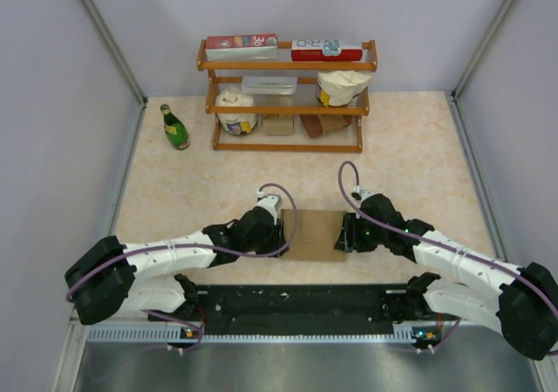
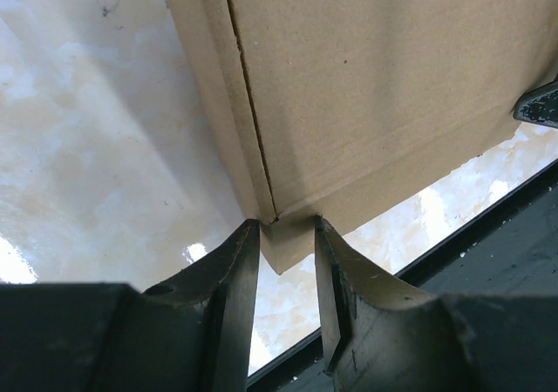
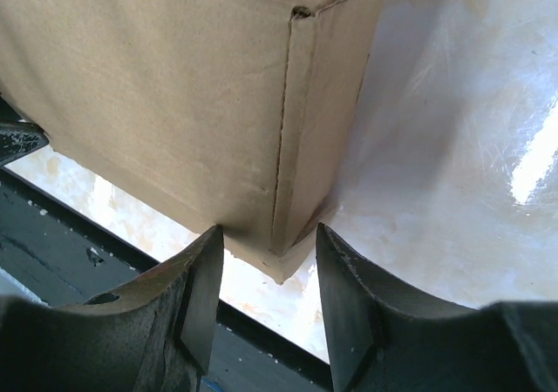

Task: Fold the paper box

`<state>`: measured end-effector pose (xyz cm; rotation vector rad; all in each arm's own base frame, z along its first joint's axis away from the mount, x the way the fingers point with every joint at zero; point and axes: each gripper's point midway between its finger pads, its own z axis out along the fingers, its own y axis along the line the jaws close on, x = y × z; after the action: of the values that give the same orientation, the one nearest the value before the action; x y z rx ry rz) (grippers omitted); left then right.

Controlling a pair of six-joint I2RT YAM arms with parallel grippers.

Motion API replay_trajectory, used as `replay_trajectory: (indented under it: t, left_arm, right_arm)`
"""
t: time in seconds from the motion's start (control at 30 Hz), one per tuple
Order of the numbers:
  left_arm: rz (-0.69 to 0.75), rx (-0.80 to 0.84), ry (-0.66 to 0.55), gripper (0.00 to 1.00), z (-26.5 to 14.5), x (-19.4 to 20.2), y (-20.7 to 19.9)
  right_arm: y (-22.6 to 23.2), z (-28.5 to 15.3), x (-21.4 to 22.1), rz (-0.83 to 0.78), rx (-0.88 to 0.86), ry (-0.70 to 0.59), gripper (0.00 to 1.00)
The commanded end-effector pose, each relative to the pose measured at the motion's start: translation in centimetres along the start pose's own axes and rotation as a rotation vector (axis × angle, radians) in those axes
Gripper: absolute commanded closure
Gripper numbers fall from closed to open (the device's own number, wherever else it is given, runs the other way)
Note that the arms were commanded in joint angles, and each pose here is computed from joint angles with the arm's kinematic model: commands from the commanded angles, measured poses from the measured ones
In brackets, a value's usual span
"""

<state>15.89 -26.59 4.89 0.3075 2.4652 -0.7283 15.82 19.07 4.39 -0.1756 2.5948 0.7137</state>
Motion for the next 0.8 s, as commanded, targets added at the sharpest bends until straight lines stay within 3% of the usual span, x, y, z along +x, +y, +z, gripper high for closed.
replay_trajectory:
  t: [0.0,0.53,0.77]
  left_arm:
    - [0.021,-0.009,-0.022,0.64,0.1,-0.6,-0.1]
    - [0.022,0.016,-0.045,0.63,-0.8,-1.8,-1.1]
    - [0.017,0.033,-0.079,0.56,-2.0,-2.7,-1.6]
  right_arm:
    - [0.8,0.0,-1.0,-0.024,-0.021,-0.033,0.53]
    - [2.3,-2.5,-2.1,-0.041,-0.057,-0.069,0.49]
    - [2.0,-3.8,-2.3,-0.046,-0.045,-0.106,0.46]
